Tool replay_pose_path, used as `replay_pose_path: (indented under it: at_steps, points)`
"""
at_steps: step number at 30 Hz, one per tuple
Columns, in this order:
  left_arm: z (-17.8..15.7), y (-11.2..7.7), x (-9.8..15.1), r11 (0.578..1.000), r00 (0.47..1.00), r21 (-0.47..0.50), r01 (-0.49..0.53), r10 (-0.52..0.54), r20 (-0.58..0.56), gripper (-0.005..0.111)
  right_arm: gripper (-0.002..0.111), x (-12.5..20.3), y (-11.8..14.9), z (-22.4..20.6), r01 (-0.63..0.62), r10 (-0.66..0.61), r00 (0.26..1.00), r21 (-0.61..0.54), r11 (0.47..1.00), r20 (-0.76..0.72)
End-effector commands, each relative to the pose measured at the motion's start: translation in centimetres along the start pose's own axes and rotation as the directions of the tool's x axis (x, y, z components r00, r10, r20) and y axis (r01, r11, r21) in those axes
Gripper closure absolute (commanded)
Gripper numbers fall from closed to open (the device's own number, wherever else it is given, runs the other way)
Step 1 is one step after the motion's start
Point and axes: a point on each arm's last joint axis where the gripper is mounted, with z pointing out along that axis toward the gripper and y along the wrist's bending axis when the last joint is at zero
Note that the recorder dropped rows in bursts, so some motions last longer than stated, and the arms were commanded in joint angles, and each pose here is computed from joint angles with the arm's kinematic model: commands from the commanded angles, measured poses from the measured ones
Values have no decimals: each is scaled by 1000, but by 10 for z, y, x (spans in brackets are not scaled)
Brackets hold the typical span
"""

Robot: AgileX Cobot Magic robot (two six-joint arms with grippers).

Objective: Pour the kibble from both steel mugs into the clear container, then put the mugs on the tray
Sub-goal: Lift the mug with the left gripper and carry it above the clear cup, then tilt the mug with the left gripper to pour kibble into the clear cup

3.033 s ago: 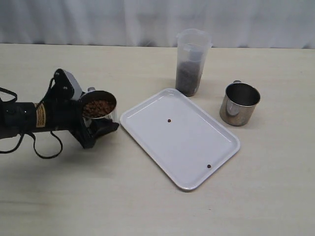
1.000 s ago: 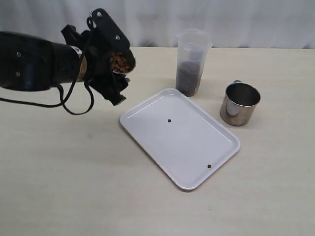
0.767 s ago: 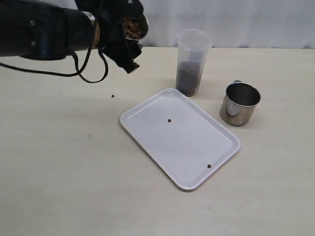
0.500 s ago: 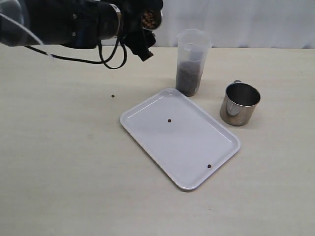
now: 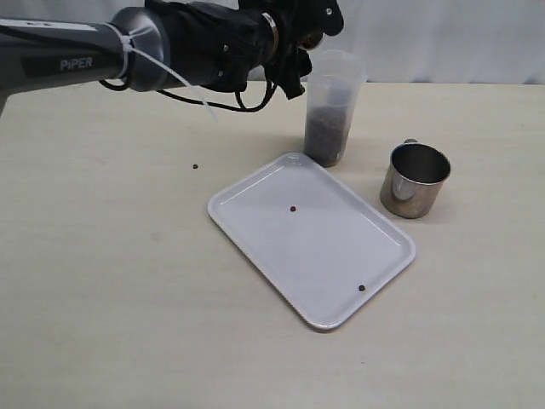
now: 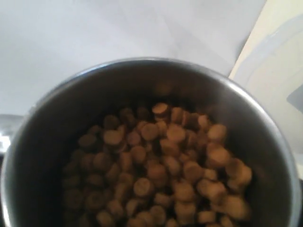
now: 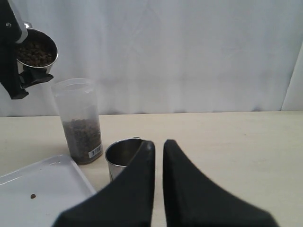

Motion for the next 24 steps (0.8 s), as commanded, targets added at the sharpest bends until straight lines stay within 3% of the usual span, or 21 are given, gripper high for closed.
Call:
replay_pose_path:
  at_steps: [1, 5, 17, 24]
  points:
    - [4, 11, -6, 998, 1000, -65, -17, 17, -4, 107, 104, 1, 0, 0, 18, -18, 1000, -1, 1000, 2]
    - [8, 12, -9, 996, 1000, -82, -23, 23, 1, 107, 104, 1, 0, 0, 18, -18, 1000, -1, 1000, 2]
    - [14, 4, -15, 975, 984, -133, -177, 178, -10, 107, 104, 1, 0, 0, 18, -18, 1000, -1, 1000, 2]
    - [14, 4, -31, 966, 982, -180, -185, 187, -6, 107, 104, 1, 0, 0, 18, -18, 1000, -1, 1000, 2]
